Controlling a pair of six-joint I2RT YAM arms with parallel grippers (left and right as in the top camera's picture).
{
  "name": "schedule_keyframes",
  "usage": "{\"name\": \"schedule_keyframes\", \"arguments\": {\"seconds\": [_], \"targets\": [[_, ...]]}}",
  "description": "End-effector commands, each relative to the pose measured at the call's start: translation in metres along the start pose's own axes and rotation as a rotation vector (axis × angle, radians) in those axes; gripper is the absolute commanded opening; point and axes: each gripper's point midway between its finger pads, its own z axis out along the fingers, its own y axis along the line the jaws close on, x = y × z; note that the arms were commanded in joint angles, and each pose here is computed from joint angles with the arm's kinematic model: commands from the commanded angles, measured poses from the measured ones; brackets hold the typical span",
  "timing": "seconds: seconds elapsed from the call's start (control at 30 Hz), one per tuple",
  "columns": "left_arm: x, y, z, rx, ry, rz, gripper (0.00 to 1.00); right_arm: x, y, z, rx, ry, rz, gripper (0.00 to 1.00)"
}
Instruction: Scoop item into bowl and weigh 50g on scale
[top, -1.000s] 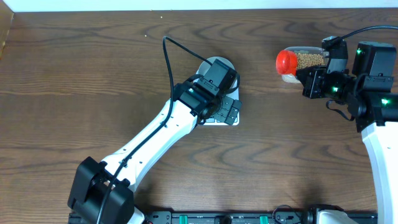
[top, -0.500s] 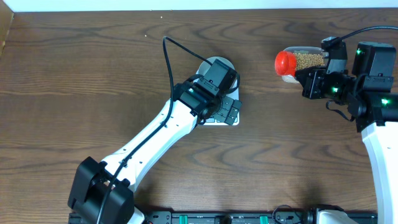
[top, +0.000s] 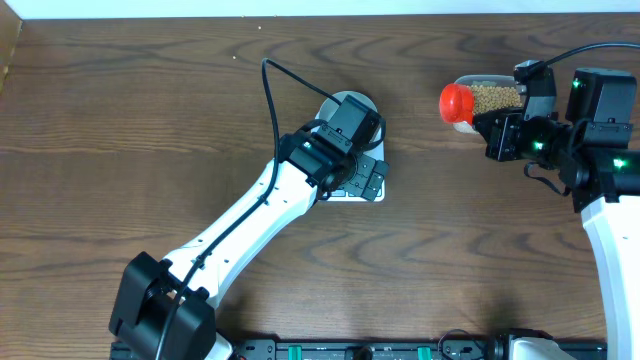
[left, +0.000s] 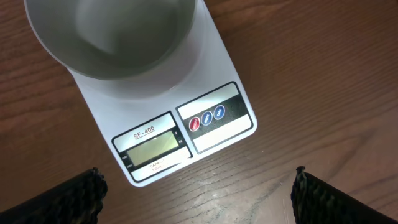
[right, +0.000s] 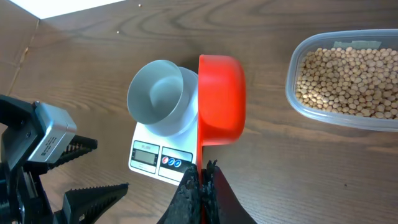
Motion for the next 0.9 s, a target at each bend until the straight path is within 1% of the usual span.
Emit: {"name": "schedule_keyframes", "arguments": {"seconds": [0.0, 0.87], "targets": [[0.002, 0.001, 0.0007, -0.007, 0.006, 0.019, 0.97, -0.0076, 0.0059, -0.0058, -0.017, -0.022, -0.032, 0.01], [0.002, 0.001, 0.0007, -0.007, 0.006, 0.018, 0.97, -0.0019, 0.005, -0.0059, -0.012, 0.0, -0.036, 0.01]]}}
